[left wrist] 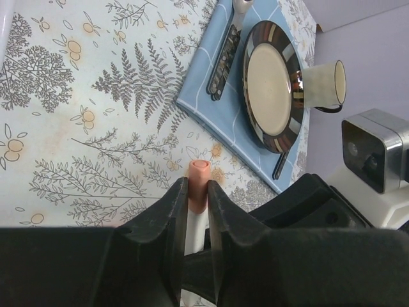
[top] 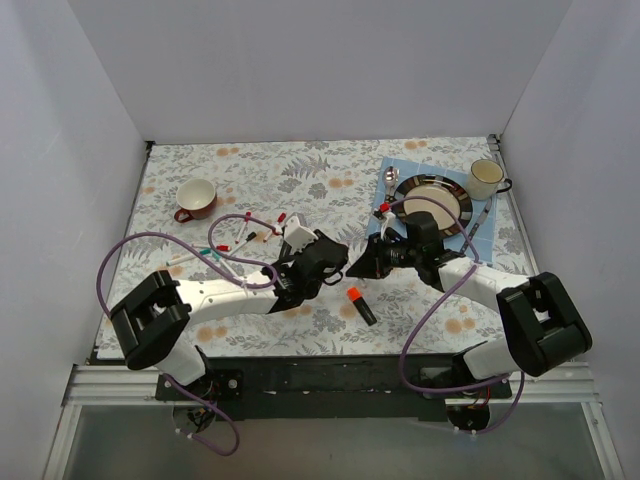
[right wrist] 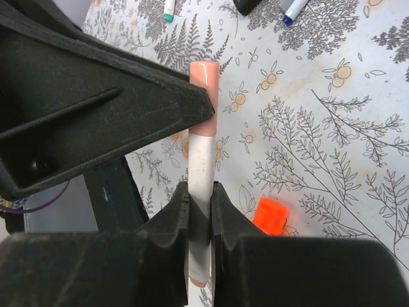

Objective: Open the pen caps

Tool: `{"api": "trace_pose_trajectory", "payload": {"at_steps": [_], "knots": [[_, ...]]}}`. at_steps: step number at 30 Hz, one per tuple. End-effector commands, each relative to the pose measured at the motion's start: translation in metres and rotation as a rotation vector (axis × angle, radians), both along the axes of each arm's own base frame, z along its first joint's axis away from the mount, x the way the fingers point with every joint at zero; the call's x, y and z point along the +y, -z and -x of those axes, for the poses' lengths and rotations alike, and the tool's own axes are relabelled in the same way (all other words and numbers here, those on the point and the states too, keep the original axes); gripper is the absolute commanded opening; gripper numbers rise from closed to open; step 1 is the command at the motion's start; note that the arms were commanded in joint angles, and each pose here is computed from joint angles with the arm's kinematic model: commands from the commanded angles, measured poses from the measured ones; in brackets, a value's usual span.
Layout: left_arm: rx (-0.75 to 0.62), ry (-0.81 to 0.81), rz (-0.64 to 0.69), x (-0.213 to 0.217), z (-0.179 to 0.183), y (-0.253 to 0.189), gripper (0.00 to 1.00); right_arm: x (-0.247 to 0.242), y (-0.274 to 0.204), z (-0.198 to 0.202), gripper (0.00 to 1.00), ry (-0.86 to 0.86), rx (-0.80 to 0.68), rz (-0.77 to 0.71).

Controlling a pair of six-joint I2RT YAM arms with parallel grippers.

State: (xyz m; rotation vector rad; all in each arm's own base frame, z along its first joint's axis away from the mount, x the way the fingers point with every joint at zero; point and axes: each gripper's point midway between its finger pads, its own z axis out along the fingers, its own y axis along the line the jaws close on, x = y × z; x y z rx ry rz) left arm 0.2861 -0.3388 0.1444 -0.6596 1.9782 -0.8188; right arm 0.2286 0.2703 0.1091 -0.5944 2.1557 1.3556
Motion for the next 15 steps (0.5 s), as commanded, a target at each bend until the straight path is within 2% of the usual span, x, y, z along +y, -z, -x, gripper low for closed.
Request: {"api": "trace_pose_trajectory", "payload": {"at_steps": [1,2,3,6,11,13,15], "knots": [[-0.034,-0.031,0.052,0.002,-0.002,-0.026,0.33,0.008,-0.012,0.006,0.01,-0.079,-0.055,-0.038],[-0.044,-0.032,0.067,0.005,-0.001,-0.033,0.42,0.007,-0.015,0.005,0.01,-0.084,-0.074,-0.039],[-0.048,-0.03,0.067,0.007,0.001,-0.034,0.58,0.007,-0.017,0.004,0.01,-0.1,-0.107,-0.036],[-0.073,-0.013,0.082,0.014,0.006,-0.041,0.69,0.007,-0.023,0.007,0.01,-0.143,-0.167,-0.038],[-0.12,0.07,0.107,0.013,0.017,-0.047,0.65,0.006,-0.031,0.016,0.01,-0.232,-0.265,-0.067],[-0.137,0.092,0.1,0.013,0.019,-0.048,0.56,0.006,-0.033,0.02,0.01,-0.265,-0.272,-0.081],[-0.139,0.12,0.099,0.01,0.022,-0.046,0.54,0.006,-0.034,0.023,0.01,-0.29,-0.281,-0.095]]}}
